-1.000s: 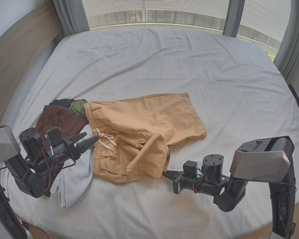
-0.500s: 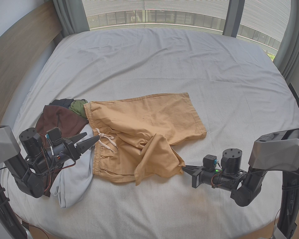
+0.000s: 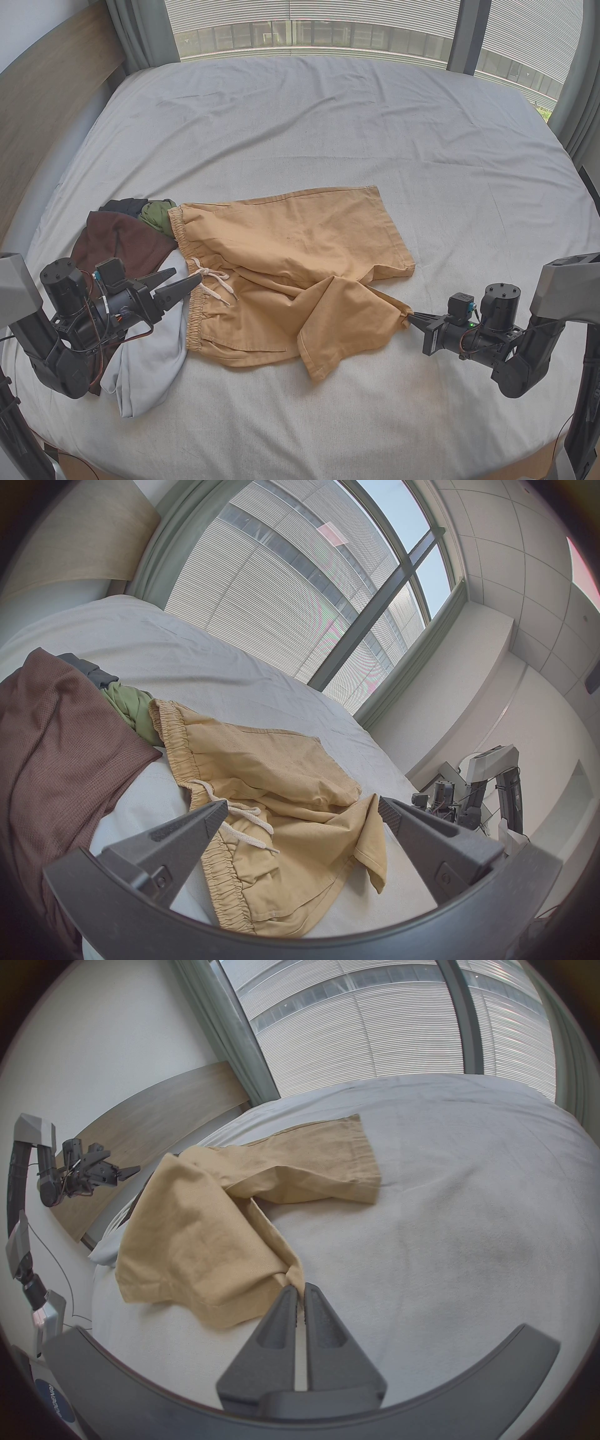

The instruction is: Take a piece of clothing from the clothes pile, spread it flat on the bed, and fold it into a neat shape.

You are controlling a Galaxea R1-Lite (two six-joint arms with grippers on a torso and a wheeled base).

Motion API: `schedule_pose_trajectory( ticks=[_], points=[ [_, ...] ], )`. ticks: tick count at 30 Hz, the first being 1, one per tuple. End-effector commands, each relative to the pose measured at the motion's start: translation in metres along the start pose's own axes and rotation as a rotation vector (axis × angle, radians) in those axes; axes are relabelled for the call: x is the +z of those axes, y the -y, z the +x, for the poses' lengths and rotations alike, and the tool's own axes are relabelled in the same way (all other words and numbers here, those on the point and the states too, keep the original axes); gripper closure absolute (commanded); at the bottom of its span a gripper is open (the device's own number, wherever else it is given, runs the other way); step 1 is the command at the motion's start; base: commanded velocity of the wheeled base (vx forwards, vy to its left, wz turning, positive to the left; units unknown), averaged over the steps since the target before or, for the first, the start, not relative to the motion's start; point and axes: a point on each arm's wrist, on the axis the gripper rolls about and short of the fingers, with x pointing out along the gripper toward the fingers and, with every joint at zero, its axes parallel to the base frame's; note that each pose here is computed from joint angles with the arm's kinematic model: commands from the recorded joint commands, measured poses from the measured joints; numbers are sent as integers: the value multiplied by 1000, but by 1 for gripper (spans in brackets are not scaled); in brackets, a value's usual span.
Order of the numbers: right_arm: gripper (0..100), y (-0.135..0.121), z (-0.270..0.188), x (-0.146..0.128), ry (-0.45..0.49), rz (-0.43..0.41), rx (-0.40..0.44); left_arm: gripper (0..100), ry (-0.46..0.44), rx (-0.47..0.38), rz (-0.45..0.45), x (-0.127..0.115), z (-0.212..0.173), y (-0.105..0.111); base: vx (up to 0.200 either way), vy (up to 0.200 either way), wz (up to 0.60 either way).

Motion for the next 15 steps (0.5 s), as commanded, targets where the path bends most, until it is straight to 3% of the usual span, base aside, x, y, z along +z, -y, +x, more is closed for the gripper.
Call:
schedule_pose_trajectory(
  ticks=[1, 15],
  points=[
    [100, 11, -3, 5, 21, 5, -31, 0, -8, -3, -5, -2, 1, 0, 0, 0, 0],
    [100, 31, 22, 25, 131, -19, -59, 0, -12, -1, -8, -4, 1, 0, 0, 0, 0]
  ],
)
